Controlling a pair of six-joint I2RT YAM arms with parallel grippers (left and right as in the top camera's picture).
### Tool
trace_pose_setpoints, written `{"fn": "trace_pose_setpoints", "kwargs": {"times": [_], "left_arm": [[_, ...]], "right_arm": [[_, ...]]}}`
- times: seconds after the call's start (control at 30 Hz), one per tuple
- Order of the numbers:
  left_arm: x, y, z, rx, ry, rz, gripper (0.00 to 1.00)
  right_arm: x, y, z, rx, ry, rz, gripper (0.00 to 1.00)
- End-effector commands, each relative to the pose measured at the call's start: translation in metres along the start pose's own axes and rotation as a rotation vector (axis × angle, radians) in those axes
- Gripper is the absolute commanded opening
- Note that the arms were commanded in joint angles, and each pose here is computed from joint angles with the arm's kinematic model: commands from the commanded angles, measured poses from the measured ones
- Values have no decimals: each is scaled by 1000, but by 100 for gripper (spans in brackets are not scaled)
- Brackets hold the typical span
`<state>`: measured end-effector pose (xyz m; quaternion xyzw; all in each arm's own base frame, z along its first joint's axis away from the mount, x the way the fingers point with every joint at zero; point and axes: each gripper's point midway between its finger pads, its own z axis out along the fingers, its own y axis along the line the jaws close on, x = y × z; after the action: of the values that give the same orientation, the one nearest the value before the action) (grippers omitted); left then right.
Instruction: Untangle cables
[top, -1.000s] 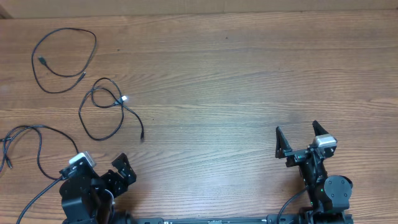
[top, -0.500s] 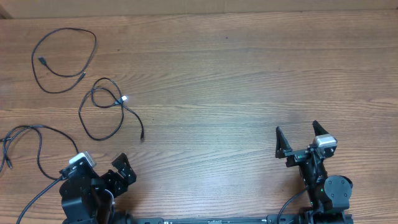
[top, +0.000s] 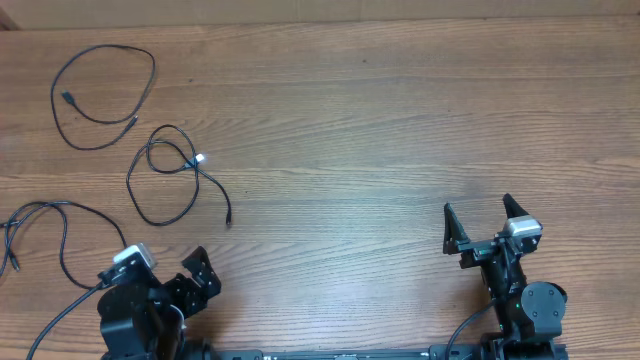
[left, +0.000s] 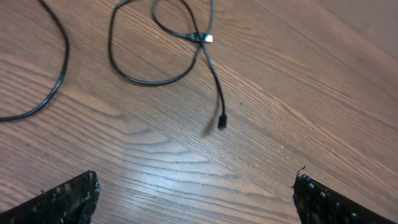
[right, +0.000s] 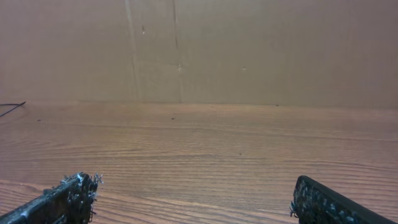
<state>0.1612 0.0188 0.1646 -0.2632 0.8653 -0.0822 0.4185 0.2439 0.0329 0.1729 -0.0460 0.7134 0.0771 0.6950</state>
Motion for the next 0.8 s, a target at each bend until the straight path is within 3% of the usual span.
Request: {"fn": "trace_pose_setpoints", "kwargs": {"times": [0.0, 0.2, 0.43, 0.77], "left_arm": [[4, -9, -3, 54, -1, 26, 100], [6, -28, -22, 194, -68, 63, 100], [3, -30, -34, 241, -138, 72, 100], [-23, -62, -26, 379, -280, 173, 99]], "right_arm": [[1, -1, 0, 5, -6, -9, 100], [1, -1, 0, 5, -6, -9, 100], [1, -1, 0, 5, -7, -9, 100], [1, -1, 0, 5, -6, -9, 100]]}}
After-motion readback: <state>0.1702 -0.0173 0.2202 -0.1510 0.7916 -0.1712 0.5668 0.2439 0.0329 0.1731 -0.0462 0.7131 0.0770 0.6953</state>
